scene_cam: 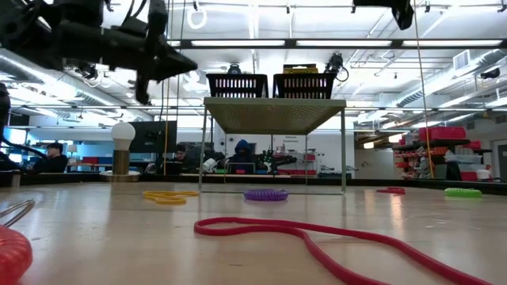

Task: Pick & Place Office Desk Supplies
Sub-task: Put the red rubber band into the top black bin

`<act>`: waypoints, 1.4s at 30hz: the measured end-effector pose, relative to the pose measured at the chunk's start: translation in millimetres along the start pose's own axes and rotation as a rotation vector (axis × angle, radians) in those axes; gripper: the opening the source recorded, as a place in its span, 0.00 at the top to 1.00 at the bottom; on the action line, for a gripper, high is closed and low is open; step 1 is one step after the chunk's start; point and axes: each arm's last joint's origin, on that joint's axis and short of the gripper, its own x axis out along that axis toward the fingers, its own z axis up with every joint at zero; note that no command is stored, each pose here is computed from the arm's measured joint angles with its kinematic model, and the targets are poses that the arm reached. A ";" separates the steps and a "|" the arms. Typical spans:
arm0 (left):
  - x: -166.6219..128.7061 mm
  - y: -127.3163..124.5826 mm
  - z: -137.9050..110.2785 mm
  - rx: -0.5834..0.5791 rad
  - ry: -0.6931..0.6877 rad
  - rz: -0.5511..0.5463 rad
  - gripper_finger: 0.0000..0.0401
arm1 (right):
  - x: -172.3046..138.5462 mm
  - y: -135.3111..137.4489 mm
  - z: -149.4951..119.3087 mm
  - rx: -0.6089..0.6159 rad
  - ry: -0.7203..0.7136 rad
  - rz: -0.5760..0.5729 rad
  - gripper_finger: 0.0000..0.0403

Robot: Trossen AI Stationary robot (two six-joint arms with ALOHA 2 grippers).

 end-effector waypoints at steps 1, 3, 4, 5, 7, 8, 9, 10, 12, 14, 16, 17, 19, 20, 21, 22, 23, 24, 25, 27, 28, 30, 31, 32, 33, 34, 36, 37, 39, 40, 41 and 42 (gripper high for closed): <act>3.4 -0.8 4.0 -0.004 -0.007 -0.017 0.96 | -1.2 -0.3 0.4 0.000 -0.003 0.001 0.99; 10.1 -5.3 10.9 -0.014 0.000 -0.074 0.96 | -1.9 -0.5 0.6 0.000 -0.005 0.002 0.98; 12.8 -9.7 14.5 -0.017 0.003 -0.113 0.96 | -1.8 -0.6 0.3 -0.005 -0.003 0.001 0.98; 15.4 -15.5 18.9 -0.015 0.002 -0.153 0.96 | -1.6 -0.6 0.0 -0.006 0.001 0.000 0.98; 19.4 -29.9 28.6 0.020 -0.010 -0.248 0.97 | -1.7 -0.7 -0.1 -0.013 0.002 -0.002 0.98; 20.7 -37.8 34.4 0.038 -0.029 -0.295 0.98 | -1.4 -0.7 -0.2 -0.018 0.003 -0.002 0.98; 22.0 -46.4 42.2 0.043 -0.067 -0.331 0.98 | -1.0 -0.6 -0.4 -0.023 0.004 -0.003 0.98; 23.3 -55.3 51.7 0.023 -0.110 -0.362 0.98 | -0.7 -0.5 -0.6 -0.028 0.006 -0.003 0.98; 27.1 -71.0 68.7 0.012 -0.148 -0.440 0.97 | -0.9 -0.6 -0.5 -0.035 0.005 -0.003 0.98; 33.4 -86.4 81.7 0.041 -0.105 -0.540 0.97 | -0.9 -0.6 -0.5 -0.042 0.005 -0.003 0.98; 39.0 -103.5 91.5 0.096 -0.008 -0.570 0.97 | -0.9 -0.6 -0.5 -0.050 0.005 -0.003 0.98; 40.2 -112.2 94.5 0.151 0.054 -0.573 0.98 | -0.9 -0.6 -0.5 -0.054 0.005 -0.003 0.98; 38.7 -127.3 98.5 0.287 0.186 -0.566 0.99 | -0.9 -0.6 -0.6 -0.061 0.006 -0.004 0.98; 36.5 -133.7 100.9 0.341 0.241 -0.558 0.99 | -0.9 -0.7 -0.8 -0.062 0.008 -0.004 0.98; 33.9 -139.4 103.5 0.370 0.293 -0.549 0.99 | -0.9 -0.8 -1.2 -0.063 0.012 -0.005 0.98; 31.2 -144.3 107.2 0.388 0.340 -0.541 0.99 | -0.9 -1.0 -1.7 -0.065 0.017 -0.007 0.98; 27.9 -147.7 110.4 0.403 0.397 -0.533 0.98 | -0.9 -1.2 -2.2 -0.067 0.022 -0.009 0.98; 23.9 -150.3 112.3 0.414 0.455 -0.523 0.98 | -0.9 -1.3 -2.7 -0.068 0.027 -0.010 0.98; 18.8 -152.3 113.4 0.433 0.518 -0.511 0.98 | -0.9 -1.4 -2.9 -0.069 0.029 -0.011 0.98; 7.8 -153.0 110.2 0.460 0.655 -0.466 0.98 | -0.9 -1.5 -3.1 -0.070 0.031 -0.011 0.98; 1.4 -152.0 107.6 0.471 0.731 -0.443 0.98 | -0.9 -1.5 -3.1 -0.070 0.031 -0.011 0.98; -13.1 -147.9 97.5 0.463 0.896 -0.404 0.98 | -0.9 -1.5 -3.1 -0.070 0.031 -0.011 0.98; -19.5 -147.1 90.0 0.453 0.979 -0.390 0.97 | -0.9 -1.5 -3.1 -0.070 0.031 -0.011 0.98; -25.5 -147.5 81.3 0.440 1.050 -0.376 0.96 | -0.9 -1.5 -3.1 -0.070 0.031 -0.011 0.98; -31.4 -148.5 71.6 0.429 1.115 -0.359 0.94 | -0.9 -1.5 -3.1 -0.070 0.031 -0.011 0.98; -37.5 -150.2 59.8 0.426 1.172 -0.339 0.92 | -0.9 -1.5 -3.1 -0.070 0.031 -0.011 0.98; -47.5 -158.0 35.8 0.406 1.248 -0.312 0.88 | -0.9 -1.5 -3.2 -0.074 0.032 -0.011 0.98; -52.8 -162.3 23.9 0.409 1.277 -0.295 0.86 | -0.9 -1.5 -3.2 -0.079 0.032 -0.011 0.98; -63.6 -167.8 -2.2 0.441 1.328 -0.235 0.81 | -0.9 -1.5 -3.2 -0.088 0.032 -0.011 0.98; -68.6 -170.3 -15.6 0.458 1.344 -0.201 0.79 | -0.8 -1.5 -3.2 -0.092 0.032 -0.013 0.98; -72.9 -172.2 -28.4 0.464 1.359 -0.164 0.77 | -0.8 -1.8 -3.1 -0.095 0.029 -0.021 0.98; -77.3 -173.4 -40.3 0.464 1.374 -0.126 0.75 | -0.9 -2.2 -2.9 -0.098 0.025 -0.035 0.98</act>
